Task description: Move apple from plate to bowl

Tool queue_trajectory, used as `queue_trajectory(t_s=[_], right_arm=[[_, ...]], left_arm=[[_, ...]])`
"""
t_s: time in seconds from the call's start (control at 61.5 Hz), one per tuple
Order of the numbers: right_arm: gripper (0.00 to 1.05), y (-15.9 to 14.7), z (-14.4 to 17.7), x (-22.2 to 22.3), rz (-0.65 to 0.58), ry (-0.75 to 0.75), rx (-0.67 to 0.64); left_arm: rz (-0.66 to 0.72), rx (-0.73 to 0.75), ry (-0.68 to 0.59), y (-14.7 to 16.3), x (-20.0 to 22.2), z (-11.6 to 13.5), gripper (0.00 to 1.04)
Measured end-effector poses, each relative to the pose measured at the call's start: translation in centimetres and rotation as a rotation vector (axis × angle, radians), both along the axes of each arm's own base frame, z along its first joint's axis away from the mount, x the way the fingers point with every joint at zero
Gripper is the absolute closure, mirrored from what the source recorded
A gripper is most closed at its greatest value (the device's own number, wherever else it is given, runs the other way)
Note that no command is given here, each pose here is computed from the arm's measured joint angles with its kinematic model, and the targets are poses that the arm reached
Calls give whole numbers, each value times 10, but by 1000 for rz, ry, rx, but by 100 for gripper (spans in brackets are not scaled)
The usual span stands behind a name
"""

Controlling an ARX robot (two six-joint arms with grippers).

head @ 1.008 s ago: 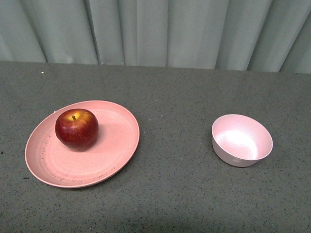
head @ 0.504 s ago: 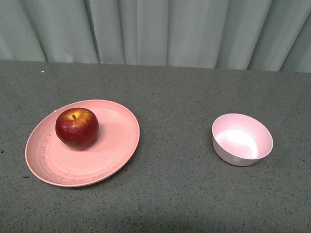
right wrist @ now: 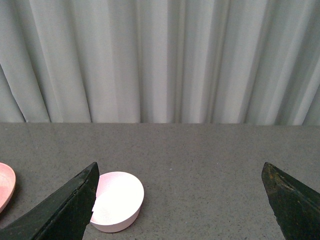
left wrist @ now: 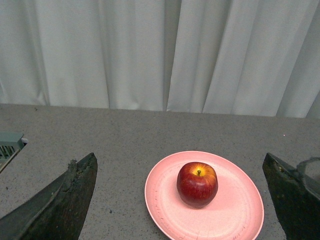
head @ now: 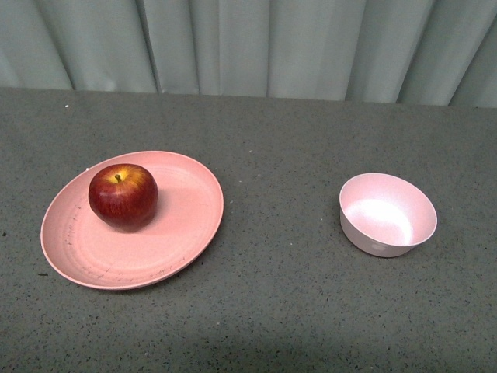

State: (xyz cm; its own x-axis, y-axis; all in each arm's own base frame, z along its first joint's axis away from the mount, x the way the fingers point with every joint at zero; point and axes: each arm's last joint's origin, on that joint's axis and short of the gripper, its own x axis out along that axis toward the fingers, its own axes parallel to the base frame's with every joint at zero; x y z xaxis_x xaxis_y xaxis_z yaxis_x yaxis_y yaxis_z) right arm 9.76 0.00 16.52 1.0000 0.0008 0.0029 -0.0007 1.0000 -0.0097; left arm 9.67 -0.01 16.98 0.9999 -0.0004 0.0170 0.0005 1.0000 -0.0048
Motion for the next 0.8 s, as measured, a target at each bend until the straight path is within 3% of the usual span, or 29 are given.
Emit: queue_trajectory(t_s=[0.065, 0.146, 0.195, 0.472, 0.797], right_arm=[[9, 0, -1, 0, -13, 8, -7], [9, 1, -4, 5, -140, 125, -73], [9, 3, -6, 9, -133, 160, -92], [9, 26, 5, 74, 100, 299, -86], [9, 54, -46, 149, 270, 676, -153]], left_arm=[[0, 0, 0, 0, 0, 0, 7], [1, 0, 0, 0, 0, 0, 7], [1, 0, 0, 0, 0, 0, 7], [1, 0, 0, 0, 0, 0, 7], [1, 0, 0, 0, 0, 0, 7]])
